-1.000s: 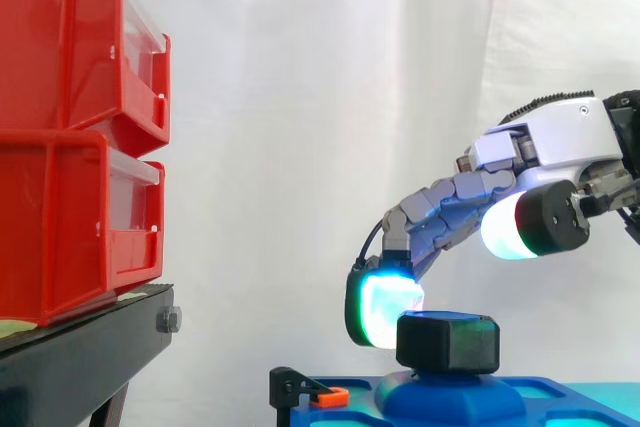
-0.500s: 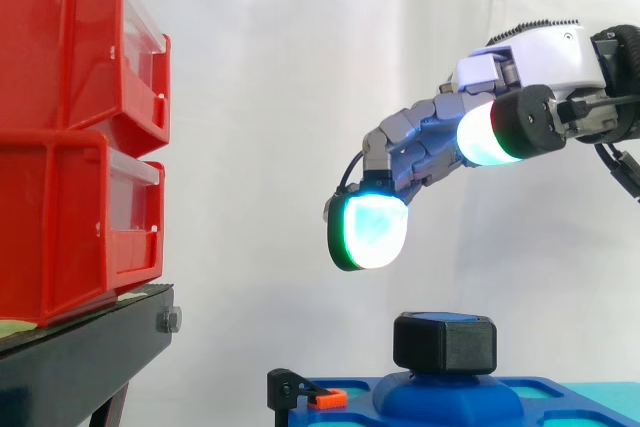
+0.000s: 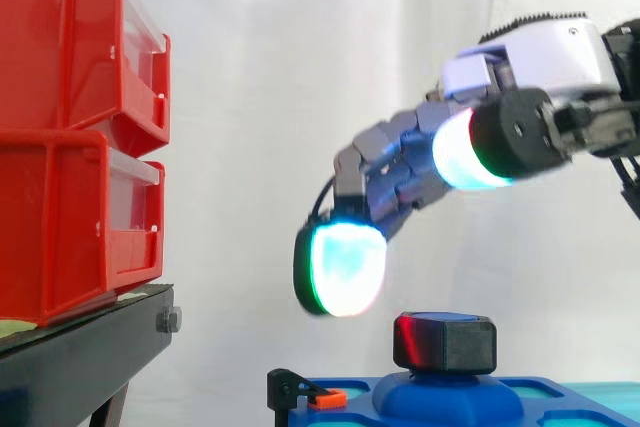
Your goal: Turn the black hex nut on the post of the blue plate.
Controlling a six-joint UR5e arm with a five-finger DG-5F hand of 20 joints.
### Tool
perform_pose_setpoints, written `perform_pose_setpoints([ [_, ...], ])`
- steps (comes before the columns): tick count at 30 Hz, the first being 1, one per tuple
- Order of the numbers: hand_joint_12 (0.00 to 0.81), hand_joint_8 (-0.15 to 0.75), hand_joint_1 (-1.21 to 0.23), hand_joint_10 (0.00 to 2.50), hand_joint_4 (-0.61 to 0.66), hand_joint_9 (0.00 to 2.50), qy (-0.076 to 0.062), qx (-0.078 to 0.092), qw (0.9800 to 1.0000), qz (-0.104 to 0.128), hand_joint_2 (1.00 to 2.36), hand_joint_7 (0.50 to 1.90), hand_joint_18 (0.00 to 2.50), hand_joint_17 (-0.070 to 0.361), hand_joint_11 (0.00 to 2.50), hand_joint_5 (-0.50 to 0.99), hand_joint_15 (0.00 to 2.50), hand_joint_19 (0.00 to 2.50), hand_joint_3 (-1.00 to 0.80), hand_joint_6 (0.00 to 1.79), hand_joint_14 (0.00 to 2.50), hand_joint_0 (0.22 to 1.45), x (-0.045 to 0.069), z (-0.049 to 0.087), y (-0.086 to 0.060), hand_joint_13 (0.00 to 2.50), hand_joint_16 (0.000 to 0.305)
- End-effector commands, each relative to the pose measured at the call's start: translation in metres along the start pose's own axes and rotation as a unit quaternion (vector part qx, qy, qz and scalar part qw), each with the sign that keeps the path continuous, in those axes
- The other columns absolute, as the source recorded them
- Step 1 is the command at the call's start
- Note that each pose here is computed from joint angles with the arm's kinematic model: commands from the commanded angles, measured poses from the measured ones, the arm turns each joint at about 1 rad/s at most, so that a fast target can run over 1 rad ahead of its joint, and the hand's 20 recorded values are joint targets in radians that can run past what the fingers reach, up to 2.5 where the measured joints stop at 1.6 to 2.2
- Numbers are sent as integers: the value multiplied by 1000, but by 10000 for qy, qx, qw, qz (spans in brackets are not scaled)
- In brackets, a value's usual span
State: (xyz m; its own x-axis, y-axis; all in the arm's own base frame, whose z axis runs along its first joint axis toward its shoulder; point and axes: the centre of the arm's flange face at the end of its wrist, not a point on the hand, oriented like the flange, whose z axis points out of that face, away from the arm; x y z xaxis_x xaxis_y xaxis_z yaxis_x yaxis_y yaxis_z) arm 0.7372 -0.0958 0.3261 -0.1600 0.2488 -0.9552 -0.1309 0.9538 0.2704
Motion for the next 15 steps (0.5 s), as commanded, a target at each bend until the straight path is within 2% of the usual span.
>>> perform_pose_setpoints([
  [1,362,274,-225,0,315,405,4,45,10000,-5,1000,982,365,122,0,-147,50,391,-500,504,2,479,21,4,9,340,54],
  [2,362,274,-225,0,316,406,-47,63,10000,-13,1000,981,365,122,0,-147,51,390,-500,504,0,479,26,5,11,340,54],
  [5,362,276,-226,0,315,405,-112,38,9999,-23,1000,980,364,121,0,-148,50,390,-500,503,2,479,29,8,14,339,54],
  [15,362,274,-227,0,314,404,22,42,10000,-13,1000,976,365,121,0,-149,54,390,-500,504,1,479,32,6,16,340,54],
])
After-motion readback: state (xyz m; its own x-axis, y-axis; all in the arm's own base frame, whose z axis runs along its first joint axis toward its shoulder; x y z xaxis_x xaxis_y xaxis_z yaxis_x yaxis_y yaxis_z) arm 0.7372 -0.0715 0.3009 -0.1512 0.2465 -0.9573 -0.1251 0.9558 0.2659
